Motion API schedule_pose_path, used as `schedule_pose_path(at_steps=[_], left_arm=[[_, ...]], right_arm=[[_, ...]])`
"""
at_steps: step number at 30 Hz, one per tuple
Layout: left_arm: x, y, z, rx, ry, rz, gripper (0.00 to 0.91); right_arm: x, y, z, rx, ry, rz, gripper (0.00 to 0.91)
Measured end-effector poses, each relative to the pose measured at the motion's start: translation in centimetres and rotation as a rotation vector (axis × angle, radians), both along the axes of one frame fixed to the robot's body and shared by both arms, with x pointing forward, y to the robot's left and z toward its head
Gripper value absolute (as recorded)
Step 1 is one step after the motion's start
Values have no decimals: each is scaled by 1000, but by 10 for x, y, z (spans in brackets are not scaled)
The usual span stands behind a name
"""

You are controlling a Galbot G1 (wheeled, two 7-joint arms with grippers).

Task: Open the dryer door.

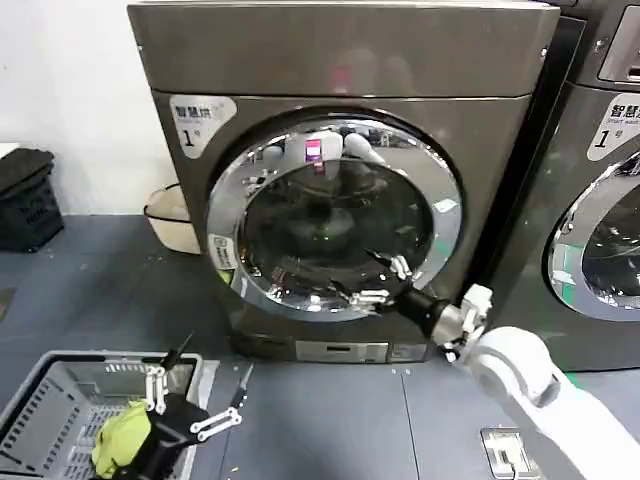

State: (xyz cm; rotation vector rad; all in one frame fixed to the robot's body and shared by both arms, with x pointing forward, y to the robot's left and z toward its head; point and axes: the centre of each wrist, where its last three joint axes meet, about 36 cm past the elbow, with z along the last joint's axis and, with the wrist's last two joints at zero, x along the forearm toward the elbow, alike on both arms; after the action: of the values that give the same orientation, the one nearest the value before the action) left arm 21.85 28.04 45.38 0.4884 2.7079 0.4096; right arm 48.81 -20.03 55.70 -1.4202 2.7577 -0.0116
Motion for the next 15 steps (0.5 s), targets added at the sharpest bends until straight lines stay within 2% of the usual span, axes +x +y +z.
schedule_pose_path(at_steps=[15], left_arm=[[-2, -2, 2, 2, 0, 3, 907]], right_arm=[[25, 48, 4, -19, 18, 75, 907]])
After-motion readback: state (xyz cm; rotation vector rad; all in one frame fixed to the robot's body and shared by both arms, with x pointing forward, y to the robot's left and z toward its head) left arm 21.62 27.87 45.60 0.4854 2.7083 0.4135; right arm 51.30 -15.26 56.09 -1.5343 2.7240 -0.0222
